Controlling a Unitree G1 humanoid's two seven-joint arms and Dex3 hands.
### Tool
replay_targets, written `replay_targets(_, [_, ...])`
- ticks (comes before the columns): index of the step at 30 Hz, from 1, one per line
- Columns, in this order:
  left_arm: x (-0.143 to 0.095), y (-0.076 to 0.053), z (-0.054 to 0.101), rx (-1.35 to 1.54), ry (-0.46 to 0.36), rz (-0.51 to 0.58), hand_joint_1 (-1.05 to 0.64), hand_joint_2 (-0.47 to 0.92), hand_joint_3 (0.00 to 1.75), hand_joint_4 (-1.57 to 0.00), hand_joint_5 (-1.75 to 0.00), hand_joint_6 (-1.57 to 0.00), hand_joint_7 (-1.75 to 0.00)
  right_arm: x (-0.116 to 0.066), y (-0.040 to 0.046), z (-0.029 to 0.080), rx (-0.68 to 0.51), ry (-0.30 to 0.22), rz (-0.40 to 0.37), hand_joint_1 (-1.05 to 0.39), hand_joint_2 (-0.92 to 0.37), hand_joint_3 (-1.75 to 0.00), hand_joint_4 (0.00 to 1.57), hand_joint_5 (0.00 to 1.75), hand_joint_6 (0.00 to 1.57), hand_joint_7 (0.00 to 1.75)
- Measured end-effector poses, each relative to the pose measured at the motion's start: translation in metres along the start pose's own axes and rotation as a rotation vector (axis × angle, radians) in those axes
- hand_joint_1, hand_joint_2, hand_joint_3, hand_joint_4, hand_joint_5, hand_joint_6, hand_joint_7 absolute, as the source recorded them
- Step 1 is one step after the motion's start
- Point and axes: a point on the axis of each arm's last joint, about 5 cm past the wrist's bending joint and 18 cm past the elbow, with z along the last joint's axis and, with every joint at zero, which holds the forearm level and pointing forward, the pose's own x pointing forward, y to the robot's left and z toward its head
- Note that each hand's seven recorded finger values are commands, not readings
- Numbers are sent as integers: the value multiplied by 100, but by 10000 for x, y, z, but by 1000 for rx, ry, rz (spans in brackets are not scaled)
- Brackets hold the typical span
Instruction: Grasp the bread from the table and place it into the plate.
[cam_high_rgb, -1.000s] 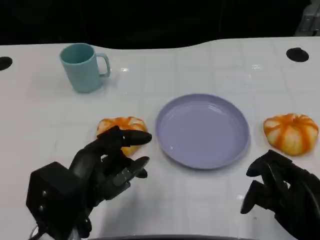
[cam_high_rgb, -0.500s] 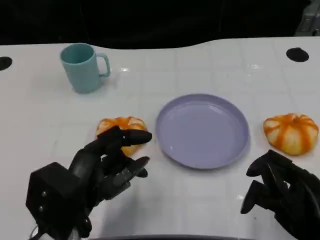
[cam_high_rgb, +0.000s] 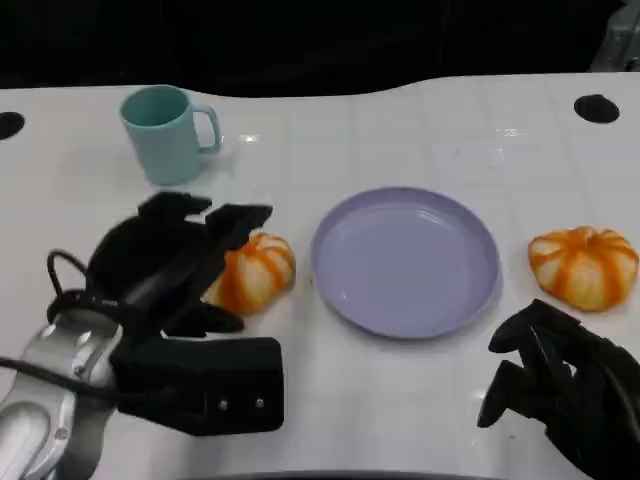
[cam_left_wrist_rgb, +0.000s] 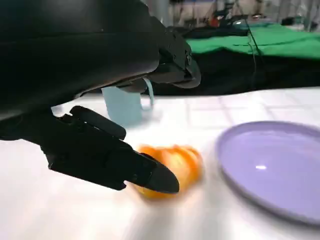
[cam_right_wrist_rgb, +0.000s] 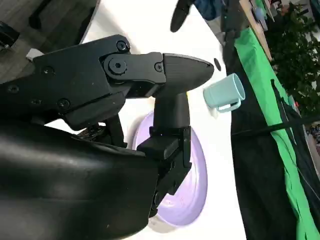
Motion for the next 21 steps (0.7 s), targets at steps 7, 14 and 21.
replay_targets(7, [8,-12,25,24,-8,-6,-52,77,1,0,-29,-21,-2,-2,-2,-2,2,13,-8,-42,-92,-41,61,175,48,161])
replay_targets(14, [30,-45,35,29,6,-72,-50,79,1,0,-28,-21,-1,-6,-10,2,4,11,-12,-43,-92,-41,61,175,49,161])
replay_targets(21, [283,-107,36,3,64,-211,-51,78,0,-2,-28,-23,-1,-8,-11,9,2,6,-7,-44,-92,-40,63,175,50,160])
